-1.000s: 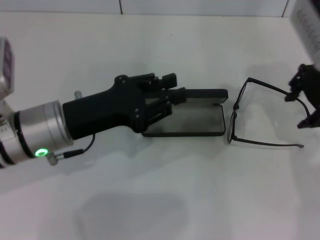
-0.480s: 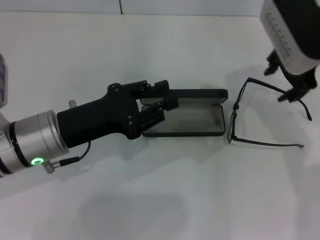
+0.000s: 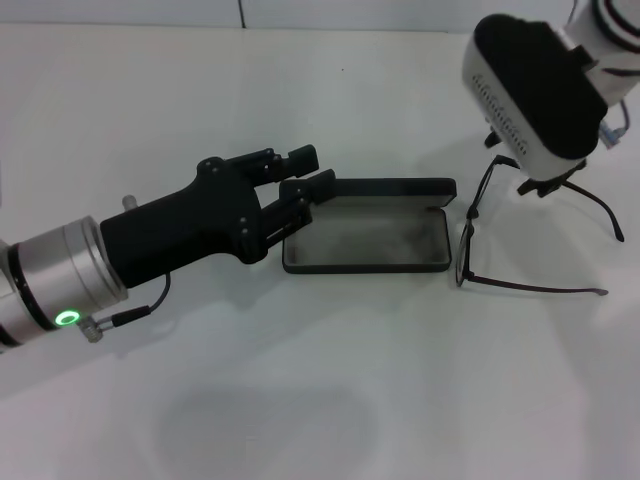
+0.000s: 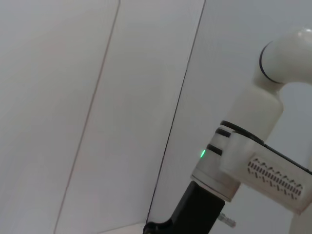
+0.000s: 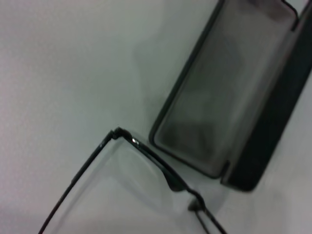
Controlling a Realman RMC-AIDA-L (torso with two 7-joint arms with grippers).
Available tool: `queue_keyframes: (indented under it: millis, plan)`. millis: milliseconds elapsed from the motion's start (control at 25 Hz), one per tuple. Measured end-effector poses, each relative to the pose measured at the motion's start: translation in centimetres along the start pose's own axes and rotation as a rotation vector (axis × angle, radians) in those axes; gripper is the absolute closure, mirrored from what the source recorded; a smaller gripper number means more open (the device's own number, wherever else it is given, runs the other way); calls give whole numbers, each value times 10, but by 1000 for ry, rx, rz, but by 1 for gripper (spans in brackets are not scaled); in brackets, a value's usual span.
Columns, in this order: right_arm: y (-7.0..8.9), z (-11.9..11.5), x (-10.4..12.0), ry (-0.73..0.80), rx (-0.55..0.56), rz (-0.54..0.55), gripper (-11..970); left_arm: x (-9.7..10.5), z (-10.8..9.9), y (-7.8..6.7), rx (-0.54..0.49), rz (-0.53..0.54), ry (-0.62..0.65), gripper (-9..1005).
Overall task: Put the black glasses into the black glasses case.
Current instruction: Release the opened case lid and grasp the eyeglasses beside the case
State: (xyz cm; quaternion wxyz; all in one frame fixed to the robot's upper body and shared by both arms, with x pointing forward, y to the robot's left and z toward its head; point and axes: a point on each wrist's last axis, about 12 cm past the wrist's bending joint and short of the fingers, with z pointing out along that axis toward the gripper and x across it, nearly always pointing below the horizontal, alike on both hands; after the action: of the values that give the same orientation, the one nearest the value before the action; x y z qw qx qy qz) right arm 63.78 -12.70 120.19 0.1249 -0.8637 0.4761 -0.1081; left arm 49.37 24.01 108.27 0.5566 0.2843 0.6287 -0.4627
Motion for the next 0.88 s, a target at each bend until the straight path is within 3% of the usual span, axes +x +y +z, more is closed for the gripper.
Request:
queue_keyframes:
  millis: [280, 880]
  plan:
    - [0, 9, -13, -48, -9, -89, 326, 3, 0, 1, -8, 13, -5, 630]
    - [3, 30, -20, -67, -29, -131, 327, 10, -2, 3, -33, 5, -20, 631]
